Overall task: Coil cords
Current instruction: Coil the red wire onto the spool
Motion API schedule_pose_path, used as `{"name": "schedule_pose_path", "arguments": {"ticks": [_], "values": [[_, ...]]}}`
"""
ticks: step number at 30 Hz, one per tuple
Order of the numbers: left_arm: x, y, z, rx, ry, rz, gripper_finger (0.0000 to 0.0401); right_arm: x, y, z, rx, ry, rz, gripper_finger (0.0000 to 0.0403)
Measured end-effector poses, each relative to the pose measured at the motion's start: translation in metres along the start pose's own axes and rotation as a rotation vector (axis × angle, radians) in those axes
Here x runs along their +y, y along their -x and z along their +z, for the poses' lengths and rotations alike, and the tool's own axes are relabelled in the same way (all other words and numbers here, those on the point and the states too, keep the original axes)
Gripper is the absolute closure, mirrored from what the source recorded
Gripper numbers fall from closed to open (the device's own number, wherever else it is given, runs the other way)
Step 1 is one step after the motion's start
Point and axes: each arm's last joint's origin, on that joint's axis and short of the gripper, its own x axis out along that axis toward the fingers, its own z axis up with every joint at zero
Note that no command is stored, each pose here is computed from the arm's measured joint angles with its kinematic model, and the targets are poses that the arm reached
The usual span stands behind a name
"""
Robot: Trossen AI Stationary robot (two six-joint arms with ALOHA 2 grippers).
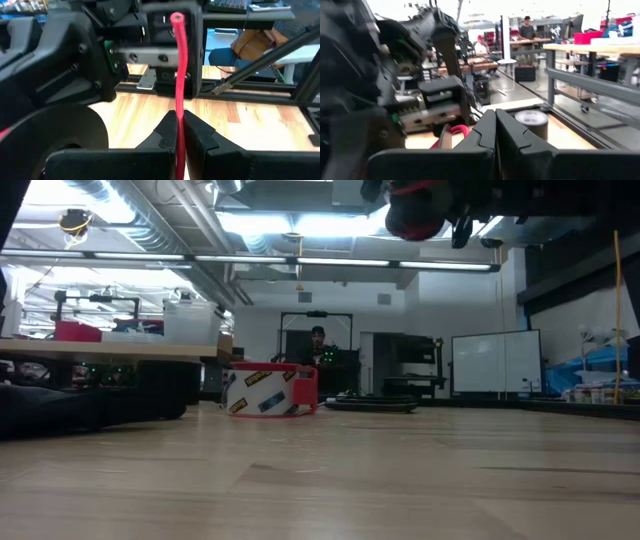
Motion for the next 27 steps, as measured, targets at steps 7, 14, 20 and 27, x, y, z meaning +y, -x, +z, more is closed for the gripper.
{"name": "schedule_pose_path", "arguments": {"ticks": [7,14,20,27], "values": [[0.0,0.0,0.0004,-0.004,0.047,0.0,0.0396,-0.0007,0.0,-0.0028,0.027,0.006,-0.017,0.0398],[-0.0001,0.0001,0.0019,-0.018,0.055,-0.001,0.0396,-0.0013,0.0003,-0.0054,0.054,0.013,-0.035,0.0398],[0.0023,-0.0009,0.0032,-0.028,0.054,0.003,0.0395,-0.0013,0.0003,-0.0055,0.055,0.013,-0.036,0.0398],[0.0036,-0.0013,0.0036,-0.026,0.032,-0.004,0.0374,-0.0015,0.0003,-0.0058,0.058,0.014,-0.038,0.0398]]}}
